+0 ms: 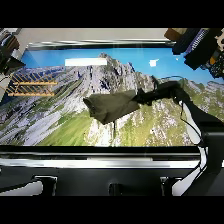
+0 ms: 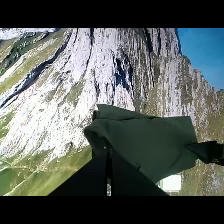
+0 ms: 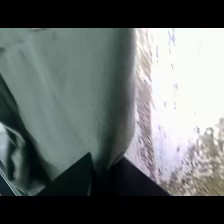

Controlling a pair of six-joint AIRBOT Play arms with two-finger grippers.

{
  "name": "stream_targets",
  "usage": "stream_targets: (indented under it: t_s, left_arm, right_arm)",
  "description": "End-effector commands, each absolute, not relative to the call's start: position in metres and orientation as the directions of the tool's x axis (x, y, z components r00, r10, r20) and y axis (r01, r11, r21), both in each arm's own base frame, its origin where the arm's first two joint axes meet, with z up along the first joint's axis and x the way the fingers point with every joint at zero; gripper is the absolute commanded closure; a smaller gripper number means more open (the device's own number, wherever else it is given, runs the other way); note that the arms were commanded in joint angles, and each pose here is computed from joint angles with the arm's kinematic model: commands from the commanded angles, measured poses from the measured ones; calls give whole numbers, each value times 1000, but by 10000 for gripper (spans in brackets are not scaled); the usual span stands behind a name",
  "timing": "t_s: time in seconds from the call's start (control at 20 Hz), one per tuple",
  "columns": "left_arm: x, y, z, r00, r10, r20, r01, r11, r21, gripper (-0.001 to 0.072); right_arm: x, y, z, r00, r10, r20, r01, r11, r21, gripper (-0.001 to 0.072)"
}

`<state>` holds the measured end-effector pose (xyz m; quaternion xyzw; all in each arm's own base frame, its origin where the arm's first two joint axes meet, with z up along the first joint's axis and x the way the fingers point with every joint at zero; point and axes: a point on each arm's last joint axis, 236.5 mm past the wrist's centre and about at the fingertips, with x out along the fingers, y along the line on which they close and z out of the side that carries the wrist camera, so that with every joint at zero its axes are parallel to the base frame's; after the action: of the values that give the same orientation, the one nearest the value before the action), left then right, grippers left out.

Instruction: Fold the clothes and pants, and hang the long-sleeved shirts on hangers.

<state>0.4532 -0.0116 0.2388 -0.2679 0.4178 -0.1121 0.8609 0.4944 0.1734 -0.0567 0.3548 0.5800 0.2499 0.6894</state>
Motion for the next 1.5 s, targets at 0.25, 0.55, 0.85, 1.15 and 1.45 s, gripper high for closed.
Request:
stream_targets:
  t_s: [0.25, 0.55, 0.85, 1.15, 1.45]
  left_arm:
    - [454, -12, 238, 624, -418, -660, -31, 831, -556, 690]
    - [454, -12, 237, 623, -418, -661, -32, 831, -556, 691]
    - [455, -12, 235, 621, -419, -663, -34, 830, -557, 690]
    - [455, -12, 235, 620, -419, -663, -34, 830, -557, 690]
    - [455, -12, 235, 620, -419, -663, -34, 830, -557, 690]
  right_arm:
    - [587, 55, 70, 571, 636, -520, 152, 540, 828, 683]
    - [607, -73, 140, 776, 449, -442, 192, 500, 844, 683]
    - [589, -204, 164, 891, 201, -406, 292, 432, 854, 683]
    - [507, -312, 107, 739, -48, -671, 633, 389, 669, 684]
    - [413, -350, 72, 582, -159, -797, 798, 300, 523, 683]
